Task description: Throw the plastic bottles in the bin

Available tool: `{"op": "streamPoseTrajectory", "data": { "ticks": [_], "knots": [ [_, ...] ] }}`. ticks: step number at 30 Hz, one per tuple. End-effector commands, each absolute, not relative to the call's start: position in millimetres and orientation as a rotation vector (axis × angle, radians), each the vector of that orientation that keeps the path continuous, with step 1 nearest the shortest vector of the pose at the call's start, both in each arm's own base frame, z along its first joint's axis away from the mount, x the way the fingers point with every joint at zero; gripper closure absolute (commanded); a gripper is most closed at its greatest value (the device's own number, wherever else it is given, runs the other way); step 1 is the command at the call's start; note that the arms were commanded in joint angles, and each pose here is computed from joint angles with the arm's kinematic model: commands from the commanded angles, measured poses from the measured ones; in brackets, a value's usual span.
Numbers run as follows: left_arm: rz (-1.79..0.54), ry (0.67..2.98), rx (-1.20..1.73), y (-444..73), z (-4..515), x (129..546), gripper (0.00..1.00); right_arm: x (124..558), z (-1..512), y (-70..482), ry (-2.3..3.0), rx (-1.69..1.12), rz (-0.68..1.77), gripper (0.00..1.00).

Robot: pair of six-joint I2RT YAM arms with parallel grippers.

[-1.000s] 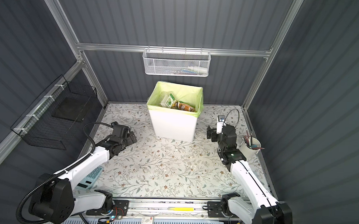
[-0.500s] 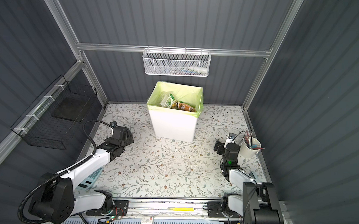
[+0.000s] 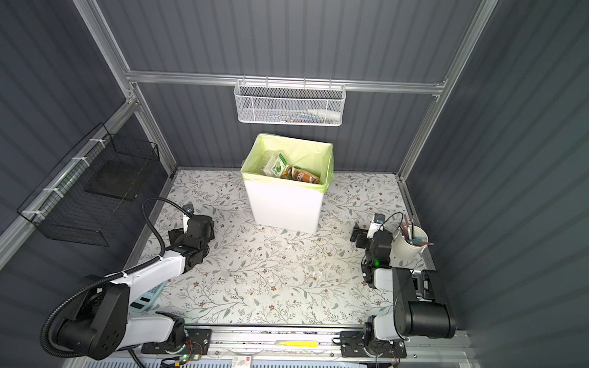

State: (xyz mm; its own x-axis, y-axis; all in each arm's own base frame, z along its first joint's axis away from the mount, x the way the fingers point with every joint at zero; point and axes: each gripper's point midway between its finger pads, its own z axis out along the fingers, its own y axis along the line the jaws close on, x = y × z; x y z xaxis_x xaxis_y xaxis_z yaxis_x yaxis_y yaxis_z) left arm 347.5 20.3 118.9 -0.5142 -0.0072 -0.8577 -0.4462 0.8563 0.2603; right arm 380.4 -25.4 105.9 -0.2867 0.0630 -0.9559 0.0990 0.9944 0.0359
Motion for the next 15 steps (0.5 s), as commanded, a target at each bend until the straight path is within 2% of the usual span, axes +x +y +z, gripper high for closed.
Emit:
{"op": "streamPoseTrajectory", "data": {
  "ticks": [1,10,15],
  "knots": [
    [0.621,1.959,-0.283,25,122,355,0.00,387,120,-25,1.804,0.110,-0.006,0.01],
    [0.409,1.856,-0.130,11,110,378,0.00,387,120,-25,1.808,0.110,-0.005,0.01],
    [0.161,1.870,-0.119,12,100,392,0.00,387,120,-25,1.808,0.111,-0.004,0.01]
  ]
}}
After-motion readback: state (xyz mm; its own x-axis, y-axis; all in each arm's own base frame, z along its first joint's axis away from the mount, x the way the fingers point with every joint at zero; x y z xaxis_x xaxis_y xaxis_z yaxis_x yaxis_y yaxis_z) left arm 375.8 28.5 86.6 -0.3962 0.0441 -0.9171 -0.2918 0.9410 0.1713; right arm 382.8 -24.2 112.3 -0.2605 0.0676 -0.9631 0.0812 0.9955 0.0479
